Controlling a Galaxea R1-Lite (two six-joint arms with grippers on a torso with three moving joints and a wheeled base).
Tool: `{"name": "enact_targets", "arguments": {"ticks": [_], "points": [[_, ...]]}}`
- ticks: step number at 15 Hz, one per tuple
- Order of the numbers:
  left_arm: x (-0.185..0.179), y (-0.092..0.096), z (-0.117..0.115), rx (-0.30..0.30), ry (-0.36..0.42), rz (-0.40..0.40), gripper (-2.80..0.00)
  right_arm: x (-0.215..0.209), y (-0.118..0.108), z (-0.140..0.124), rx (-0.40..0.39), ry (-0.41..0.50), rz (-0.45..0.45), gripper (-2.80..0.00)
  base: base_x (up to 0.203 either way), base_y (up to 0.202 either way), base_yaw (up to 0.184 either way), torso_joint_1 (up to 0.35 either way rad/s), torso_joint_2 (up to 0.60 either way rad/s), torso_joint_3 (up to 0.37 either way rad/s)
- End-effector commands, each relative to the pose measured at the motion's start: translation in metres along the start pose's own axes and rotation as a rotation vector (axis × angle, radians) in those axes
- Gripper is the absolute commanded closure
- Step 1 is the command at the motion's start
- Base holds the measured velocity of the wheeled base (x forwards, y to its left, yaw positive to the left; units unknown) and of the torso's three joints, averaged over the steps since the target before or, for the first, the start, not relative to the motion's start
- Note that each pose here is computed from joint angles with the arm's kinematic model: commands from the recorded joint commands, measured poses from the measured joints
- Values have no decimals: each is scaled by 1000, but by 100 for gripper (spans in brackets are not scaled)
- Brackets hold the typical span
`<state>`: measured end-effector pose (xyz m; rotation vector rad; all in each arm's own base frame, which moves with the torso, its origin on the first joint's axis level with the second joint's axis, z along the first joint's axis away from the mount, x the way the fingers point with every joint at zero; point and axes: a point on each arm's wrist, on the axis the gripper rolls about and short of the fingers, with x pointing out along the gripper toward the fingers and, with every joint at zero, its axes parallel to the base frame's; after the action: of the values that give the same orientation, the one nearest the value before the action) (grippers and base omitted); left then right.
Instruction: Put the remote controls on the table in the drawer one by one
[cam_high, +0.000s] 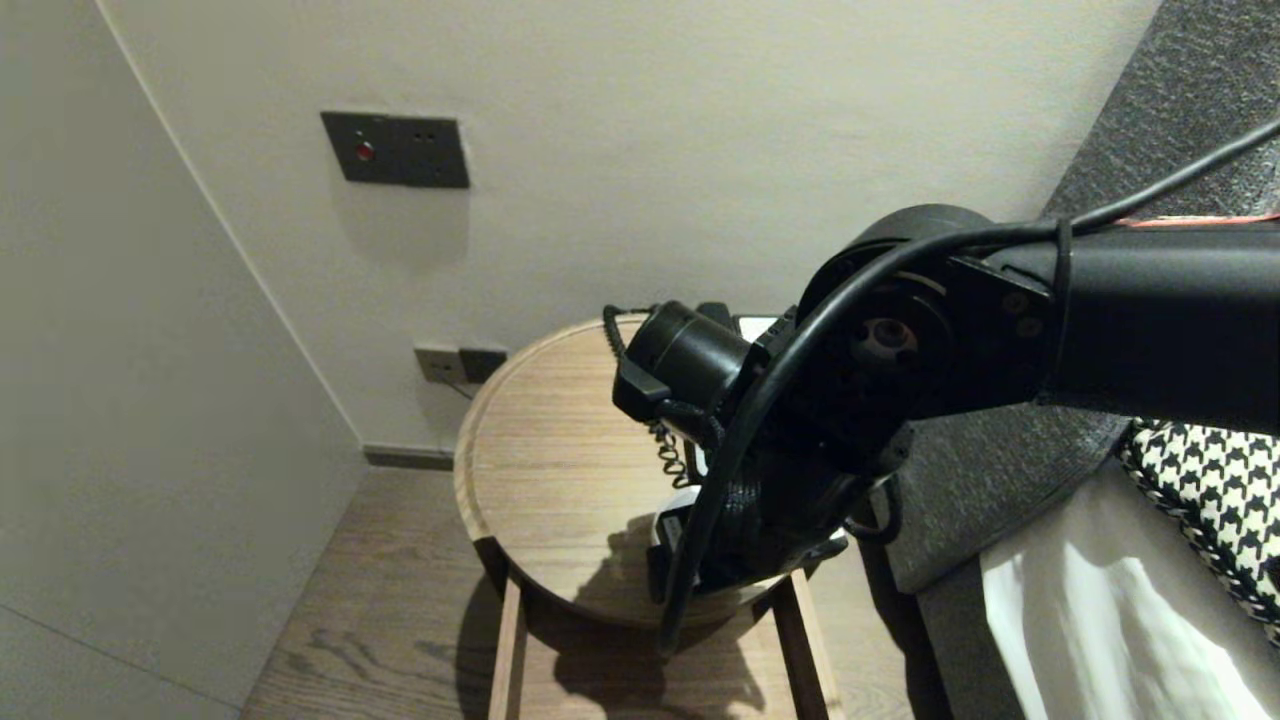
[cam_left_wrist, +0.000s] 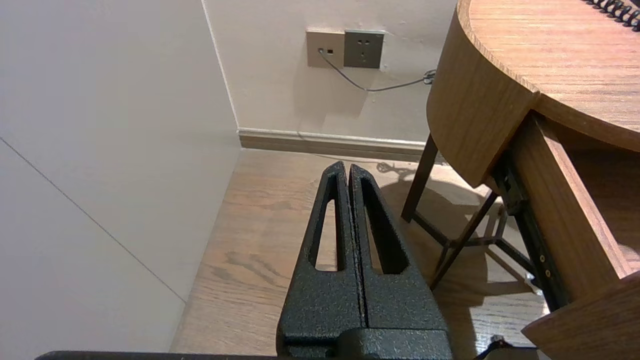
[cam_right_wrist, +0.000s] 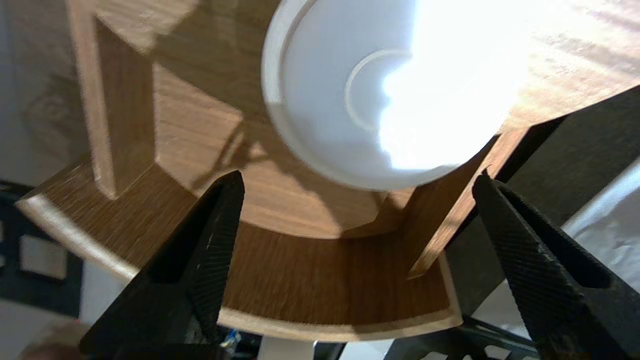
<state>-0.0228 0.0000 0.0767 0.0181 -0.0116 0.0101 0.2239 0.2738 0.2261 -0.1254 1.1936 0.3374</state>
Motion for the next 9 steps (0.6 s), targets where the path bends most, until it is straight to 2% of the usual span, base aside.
{"name": "enact_targets", "arguments": {"ticks": [1, 9], "points": [[0, 0, 0, 0, -2, 1, 0, 4, 1, 0, -1, 5, -18, -280, 0, 0, 0, 0, 0, 0], [0, 0, 0, 0, -2, 1, 0, 2, 7, 6, 4, -74, 8, -280, 0, 0, 0, 0, 0, 0]]}}
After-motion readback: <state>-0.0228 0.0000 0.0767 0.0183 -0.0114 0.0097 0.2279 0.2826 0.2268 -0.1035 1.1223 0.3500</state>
